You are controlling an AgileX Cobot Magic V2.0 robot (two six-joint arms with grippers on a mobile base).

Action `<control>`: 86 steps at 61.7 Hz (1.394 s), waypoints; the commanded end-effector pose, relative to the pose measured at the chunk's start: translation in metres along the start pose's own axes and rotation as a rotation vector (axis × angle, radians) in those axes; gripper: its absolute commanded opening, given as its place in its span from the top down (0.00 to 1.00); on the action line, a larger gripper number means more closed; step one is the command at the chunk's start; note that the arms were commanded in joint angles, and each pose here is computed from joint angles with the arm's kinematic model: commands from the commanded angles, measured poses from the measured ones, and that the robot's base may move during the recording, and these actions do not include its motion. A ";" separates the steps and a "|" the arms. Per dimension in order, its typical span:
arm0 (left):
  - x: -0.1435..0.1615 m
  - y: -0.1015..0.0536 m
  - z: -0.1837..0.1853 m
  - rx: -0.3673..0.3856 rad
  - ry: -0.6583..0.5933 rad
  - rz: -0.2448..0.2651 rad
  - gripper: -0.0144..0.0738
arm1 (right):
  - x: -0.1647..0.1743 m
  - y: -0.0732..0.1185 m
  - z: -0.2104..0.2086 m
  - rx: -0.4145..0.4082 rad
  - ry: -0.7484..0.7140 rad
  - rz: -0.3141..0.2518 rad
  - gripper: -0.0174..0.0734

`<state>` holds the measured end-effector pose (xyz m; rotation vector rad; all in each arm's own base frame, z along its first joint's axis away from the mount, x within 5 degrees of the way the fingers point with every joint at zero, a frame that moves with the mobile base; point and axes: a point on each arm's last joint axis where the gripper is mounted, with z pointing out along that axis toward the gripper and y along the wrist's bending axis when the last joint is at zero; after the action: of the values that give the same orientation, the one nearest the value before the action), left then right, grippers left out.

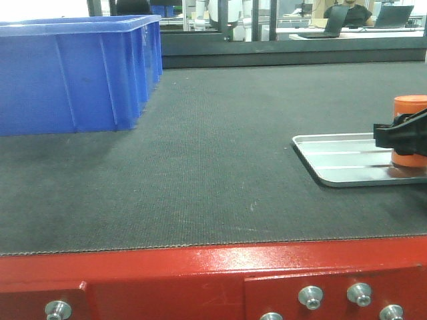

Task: Grab orange capacitor from left shelf to right conveyor
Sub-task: 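Lower the cylinder onto the metal tray on the conveyor with the right gripper, then open the right gripper and raise it away from the cylinder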

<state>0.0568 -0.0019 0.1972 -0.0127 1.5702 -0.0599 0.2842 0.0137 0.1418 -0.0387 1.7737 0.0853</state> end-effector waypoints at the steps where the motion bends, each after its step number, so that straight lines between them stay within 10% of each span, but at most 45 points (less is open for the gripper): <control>1: -0.010 0.000 -0.001 -0.004 -0.104 -0.003 0.98 | -0.022 -0.001 0.000 -0.007 -0.145 -0.016 0.36; 10: -0.010 0.000 -0.001 -0.004 -0.104 -0.003 0.98 | -0.025 0.000 -0.001 -0.006 -0.149 -0.016 0.11; 41: -0.010 0.000 -0.001 -0.004 -0.104 -0.003 0.98 | -0.095 0.003 -0.064 0.018 -0.073 -0.011 0.12; 52: -0.010 0.000 -0.001 -0.004 -0.104 -0.003 0.98 | -0.129 0.005 -0.112 0.026 -0.112 0.069 0.24; 71: -0.010 0.000 -0.001 -0.004 -0.104 -0.003 0.98 | -0.150 0.008 -0.193 0.034 -0.208 0.104 0.75; 86: -0.010 0.000 -0.001 -0.004 -0.104 -0.003 0.98 | -0.148 0.009 -0.224 0.042 -0.219 0.105 0.75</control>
<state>0.0568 -0.0019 0.1972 -0.0127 1.5702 -0.0599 0.1005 0.0025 0.3121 0.1015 1.6740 0.1269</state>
